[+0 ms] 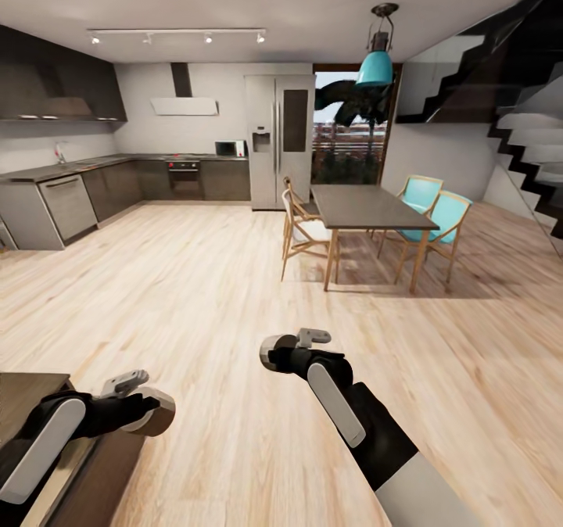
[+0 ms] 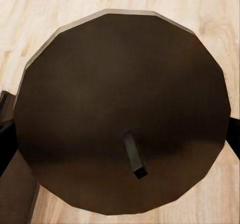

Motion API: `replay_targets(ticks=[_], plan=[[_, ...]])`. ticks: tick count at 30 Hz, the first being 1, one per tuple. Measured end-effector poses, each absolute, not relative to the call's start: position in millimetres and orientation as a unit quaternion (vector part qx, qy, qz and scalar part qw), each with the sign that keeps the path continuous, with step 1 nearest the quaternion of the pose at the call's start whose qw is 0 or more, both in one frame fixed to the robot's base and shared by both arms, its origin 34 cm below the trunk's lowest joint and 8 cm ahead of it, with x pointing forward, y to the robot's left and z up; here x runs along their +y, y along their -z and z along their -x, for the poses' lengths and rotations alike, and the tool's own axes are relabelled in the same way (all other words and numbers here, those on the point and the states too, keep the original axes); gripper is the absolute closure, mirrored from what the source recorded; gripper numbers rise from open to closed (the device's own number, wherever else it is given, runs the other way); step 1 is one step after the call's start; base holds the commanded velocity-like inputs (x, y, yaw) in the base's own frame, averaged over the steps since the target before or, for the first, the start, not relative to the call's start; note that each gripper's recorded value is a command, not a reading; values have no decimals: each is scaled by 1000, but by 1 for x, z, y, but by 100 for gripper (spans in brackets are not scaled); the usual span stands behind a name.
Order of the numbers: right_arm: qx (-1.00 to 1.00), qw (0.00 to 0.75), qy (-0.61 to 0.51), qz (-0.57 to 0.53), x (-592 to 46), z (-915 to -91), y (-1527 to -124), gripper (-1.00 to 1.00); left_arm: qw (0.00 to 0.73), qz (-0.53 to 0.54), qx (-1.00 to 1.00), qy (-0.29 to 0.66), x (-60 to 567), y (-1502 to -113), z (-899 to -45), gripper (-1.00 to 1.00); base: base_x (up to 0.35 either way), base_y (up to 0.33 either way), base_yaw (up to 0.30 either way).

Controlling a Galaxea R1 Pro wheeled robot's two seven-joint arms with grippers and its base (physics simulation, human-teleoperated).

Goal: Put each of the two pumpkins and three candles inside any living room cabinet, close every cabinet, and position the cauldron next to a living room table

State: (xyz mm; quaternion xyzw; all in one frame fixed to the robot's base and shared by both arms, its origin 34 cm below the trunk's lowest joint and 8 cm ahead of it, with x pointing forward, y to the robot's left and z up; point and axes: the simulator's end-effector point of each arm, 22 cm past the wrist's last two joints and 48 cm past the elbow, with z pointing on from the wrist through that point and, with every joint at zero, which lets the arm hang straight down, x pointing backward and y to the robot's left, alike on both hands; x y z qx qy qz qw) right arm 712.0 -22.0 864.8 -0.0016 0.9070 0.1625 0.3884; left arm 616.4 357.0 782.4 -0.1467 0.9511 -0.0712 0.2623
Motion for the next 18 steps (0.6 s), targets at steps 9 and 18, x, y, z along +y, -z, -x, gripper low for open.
replay_targets(ticks=[9, 18], plan=[[906, 390, -163, 2, -22, -712, -867, 100, 264, 146, 951, 71, 357, -784, -617, 100, 320, -6, 243], [906, 392, -162, 3, -22, -712, -870, 100, 265, 142, 951, 72, 354, -785, -617, 100, 216, -53, 267]])
